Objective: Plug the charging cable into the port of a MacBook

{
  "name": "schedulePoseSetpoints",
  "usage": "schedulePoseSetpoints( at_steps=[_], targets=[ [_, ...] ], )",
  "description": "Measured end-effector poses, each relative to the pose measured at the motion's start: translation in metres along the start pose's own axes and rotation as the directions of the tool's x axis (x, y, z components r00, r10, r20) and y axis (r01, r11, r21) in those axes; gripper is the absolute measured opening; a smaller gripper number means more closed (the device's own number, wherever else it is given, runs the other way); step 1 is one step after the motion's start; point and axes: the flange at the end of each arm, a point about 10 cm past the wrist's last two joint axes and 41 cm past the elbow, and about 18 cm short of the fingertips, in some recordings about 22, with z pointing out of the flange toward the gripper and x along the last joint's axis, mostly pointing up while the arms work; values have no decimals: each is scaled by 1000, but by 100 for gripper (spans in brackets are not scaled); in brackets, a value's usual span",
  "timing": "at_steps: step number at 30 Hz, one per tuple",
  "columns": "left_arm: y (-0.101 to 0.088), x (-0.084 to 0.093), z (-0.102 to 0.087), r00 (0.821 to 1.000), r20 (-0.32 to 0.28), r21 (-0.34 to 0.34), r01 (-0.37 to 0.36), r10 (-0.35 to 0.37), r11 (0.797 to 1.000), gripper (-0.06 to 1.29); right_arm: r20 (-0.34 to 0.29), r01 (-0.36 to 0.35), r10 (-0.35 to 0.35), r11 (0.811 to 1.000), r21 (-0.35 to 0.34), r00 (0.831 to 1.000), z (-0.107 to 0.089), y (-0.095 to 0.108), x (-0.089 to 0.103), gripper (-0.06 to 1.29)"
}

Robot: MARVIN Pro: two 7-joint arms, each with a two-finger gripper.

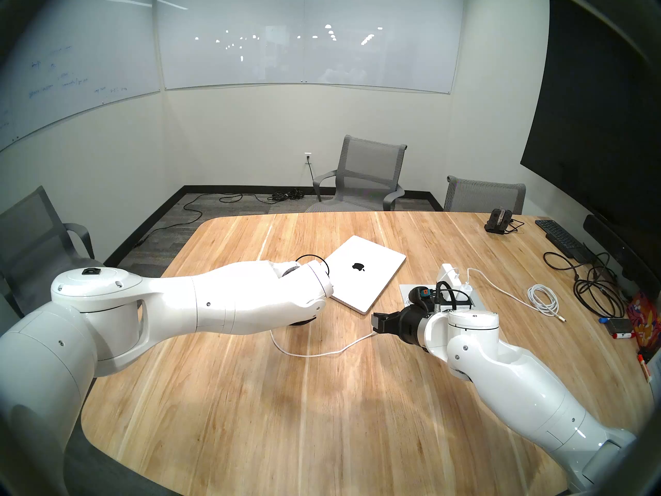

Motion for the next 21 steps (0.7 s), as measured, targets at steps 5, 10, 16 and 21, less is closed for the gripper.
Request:
schedulePoseSetpoints(
  at_steps=[5,10,16,21],
  targets=[
    [-2,-1,-2,1000,-4,3,0,0,1000,-2,0,0,0,1000,0,1000,0,0,0,122],
    [-3,-1,-3,1000,-8,3,1,-1,1000,-2,0,0,0,1000,0,1000,0,0,0,122],
    [-3,-2,-3,1000,-6,0,2,-2,1000,9,0,0,0,1000,0,1000,0,0,0,122],
    [-11,0,-1,1000,-3,3,7,-7,1000,117,0,0,0,1000,0,1000,0,0,0,122]
  ],
)
